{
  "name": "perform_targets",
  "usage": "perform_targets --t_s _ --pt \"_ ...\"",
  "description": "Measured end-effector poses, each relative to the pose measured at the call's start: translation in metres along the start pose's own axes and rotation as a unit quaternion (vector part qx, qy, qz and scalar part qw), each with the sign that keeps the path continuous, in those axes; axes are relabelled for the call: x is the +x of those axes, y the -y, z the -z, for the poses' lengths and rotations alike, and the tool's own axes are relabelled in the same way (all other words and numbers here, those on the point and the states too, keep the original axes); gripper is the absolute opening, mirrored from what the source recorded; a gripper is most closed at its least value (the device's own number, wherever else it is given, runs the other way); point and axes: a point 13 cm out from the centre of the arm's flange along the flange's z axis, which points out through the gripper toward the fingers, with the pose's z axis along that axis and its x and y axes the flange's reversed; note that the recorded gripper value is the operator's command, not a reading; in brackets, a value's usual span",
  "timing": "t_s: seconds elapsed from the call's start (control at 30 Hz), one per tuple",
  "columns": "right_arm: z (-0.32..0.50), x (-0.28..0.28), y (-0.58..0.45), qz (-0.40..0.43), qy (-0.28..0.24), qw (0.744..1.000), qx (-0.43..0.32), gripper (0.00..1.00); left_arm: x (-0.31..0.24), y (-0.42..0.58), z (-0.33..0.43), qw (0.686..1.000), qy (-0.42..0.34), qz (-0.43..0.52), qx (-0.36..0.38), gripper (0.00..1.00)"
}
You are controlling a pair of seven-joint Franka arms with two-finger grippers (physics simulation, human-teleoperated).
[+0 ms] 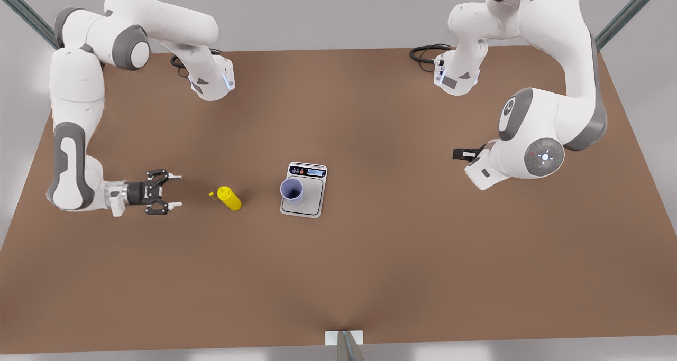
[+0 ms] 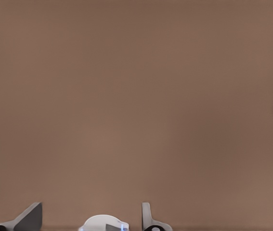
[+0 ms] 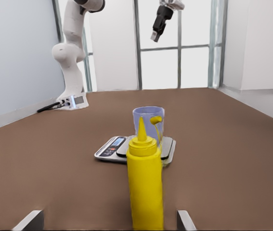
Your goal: Move cup to the weight, pick up sauce bottle, pour sauce
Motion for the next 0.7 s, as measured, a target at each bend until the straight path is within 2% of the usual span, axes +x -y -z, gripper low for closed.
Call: perform_targets --t_s 0.07,0.1,0.13,0.2,0.27,0.33,0.4,0.53,0.7 --pt "-0.002 -0.039 0.026 -0.019 -0.113 0.99 -0.085 1.0 0.0 0.0 0.0 1.0 0.0 0.001 0.0 1.0" --pt "-0.032 -0.068 0.044 -0.028 -0.179 0.975 -0.126 1.0 0.0 0.001 0.0 1.0 0.0 0.001 0.0 1.0" --pt "-0.053 -0.127 0.06 -0.02 -0.248 0.958 -0.141 1.0 0.0 0.001 -0.001 1.0 0.0 0.001 0.0 1.0" --pt "-0.031 -0.238 0.07 -0.017 -0.372 0.924 -0.093 1.0 -0.001 0.001 -0.001 1.0 0.0 0.002 0.0 1.0" --pt "0.015 -0.301 0.057 -0.064 -0.455 0.888 -0.023 1.0 -0.001 0.001 -0.001 1.0 0.0 0.002 0.0 1.0" --pt "0.044 -0.349 0.031 -0.115 -0.5 0.858 0.041 1.0 -0.001 0.001 -0.001 1.0 0.0 0.003 0.0 1.0" --pt "0.053 -0.376 0.003 -0.164 -0.518 0.835 0.083 1.0 0.0 0.002 0.0 1.0 0.0 0.003 0.0 1.0" --pt "0.039 -0.381 -0.032 -0.267 -0.559 0.773 0.139 1.0 -0.001 0.002 -0.001 1.0 0.0 0.004 0.0 1.0" --pt "0.021 -0.361 -0.044 -0.371 -0.564 0.71 0.202 1.0 -0.001 0.002 -0.001 1.0 0.0 0.005 -0.001 1.0"
